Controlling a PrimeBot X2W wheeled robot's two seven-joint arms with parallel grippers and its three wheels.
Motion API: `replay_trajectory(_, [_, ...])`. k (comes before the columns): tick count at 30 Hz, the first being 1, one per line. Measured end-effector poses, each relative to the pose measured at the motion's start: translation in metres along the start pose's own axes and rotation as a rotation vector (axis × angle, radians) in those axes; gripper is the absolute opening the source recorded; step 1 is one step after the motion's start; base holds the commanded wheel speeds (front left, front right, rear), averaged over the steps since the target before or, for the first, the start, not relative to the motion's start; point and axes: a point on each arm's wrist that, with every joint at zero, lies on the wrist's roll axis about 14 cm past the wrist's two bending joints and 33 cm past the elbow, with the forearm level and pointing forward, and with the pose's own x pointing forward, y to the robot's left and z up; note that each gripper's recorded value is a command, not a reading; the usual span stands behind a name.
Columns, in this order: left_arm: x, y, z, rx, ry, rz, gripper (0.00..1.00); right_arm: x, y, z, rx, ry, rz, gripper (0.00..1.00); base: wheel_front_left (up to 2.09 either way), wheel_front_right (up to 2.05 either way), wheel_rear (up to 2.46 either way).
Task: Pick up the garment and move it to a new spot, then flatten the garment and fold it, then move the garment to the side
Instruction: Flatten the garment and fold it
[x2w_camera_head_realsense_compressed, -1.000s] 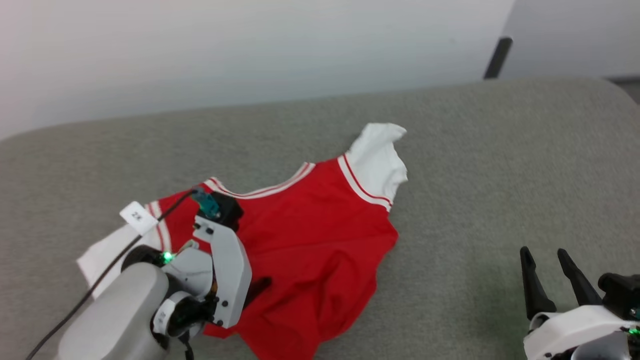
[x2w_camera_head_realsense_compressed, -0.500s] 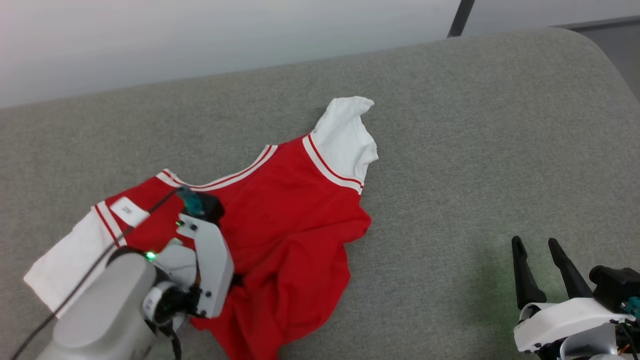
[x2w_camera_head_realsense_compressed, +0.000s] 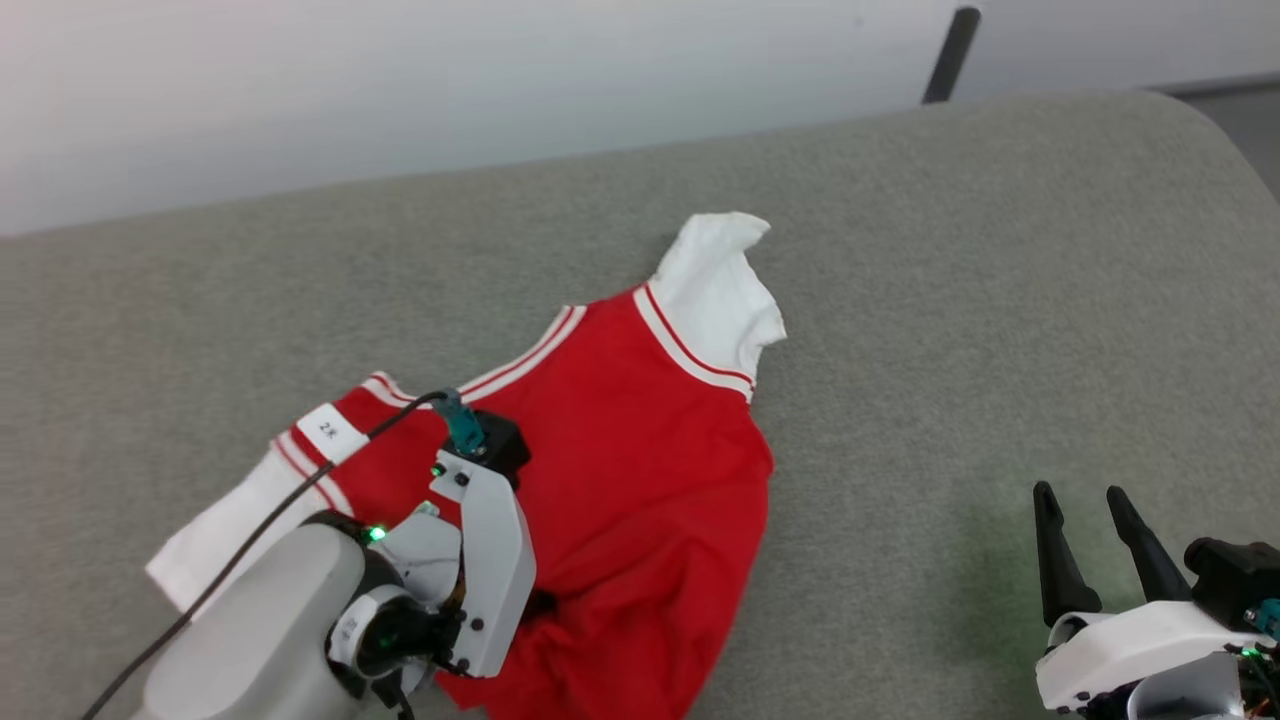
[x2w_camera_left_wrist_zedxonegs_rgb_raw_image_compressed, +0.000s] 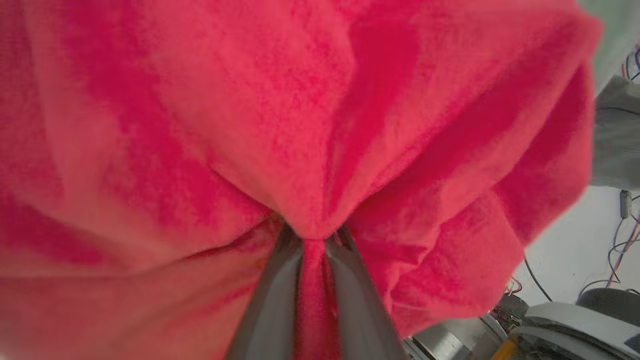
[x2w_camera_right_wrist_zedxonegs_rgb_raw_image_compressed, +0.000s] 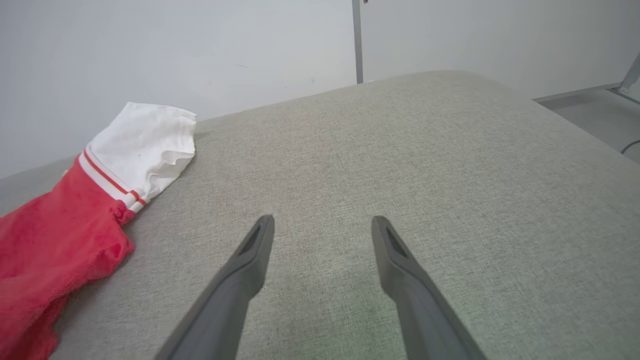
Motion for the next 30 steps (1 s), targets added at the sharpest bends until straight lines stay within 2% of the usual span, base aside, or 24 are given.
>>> replay_trajectory(4, [-0.021,-0.012,0.001,0.026,-0.023,0.002,0.00,-0.001,0.008,0.004,-0.003,-0.007,0.026,1.00,0.00,0.00,0.00])
replay_trajectory(12, [-0.043,-0.035,-0.035,0.014,0.043,-0.011,0.00,-0.005,0.020,0.011,0.000,-0.024,0.065,1.00,0.00,0.00,0.00])
replay_trajectory(20, [-0.045,-0.035,-0.047,-0.024,0.025,0.006,0.01,-0.006,0.025,0.013,0.000,-0.024,0.081,1.00,0.00,0.00,0.00])
replay_trajectory(21, [-0.045,-0.034,-0.047,-0.027,0.022,0.010,0.40,-0.006,0.026,0.013,0.000,-0.023,0.082,1.00,0.00,0.00,0.00])
replay_trajectory(22, [-0.045,-0.032,-0.046,-0.027,0.015,0.017,0.90,-0.006,0.026,0.013,0.000,-0.022,0.083,1.00,0.00,0.00,0.00])
replay_trajectory(23, [-0.046,-0.030,-0.046,-0.032,0.013,0.024,1.00,-0.007,0.026,0.014,0.001,-0.024,0.084,1.00,0.00,0.00,0.00])
replay_trajectory(30, [-0.070,-0.024,-0.020,-0.053,-0.146,0.052,1.00,-0.012,0.030,0.020,-0.007,-0.034,0.098,1.00,0.00,0.00,0.00])
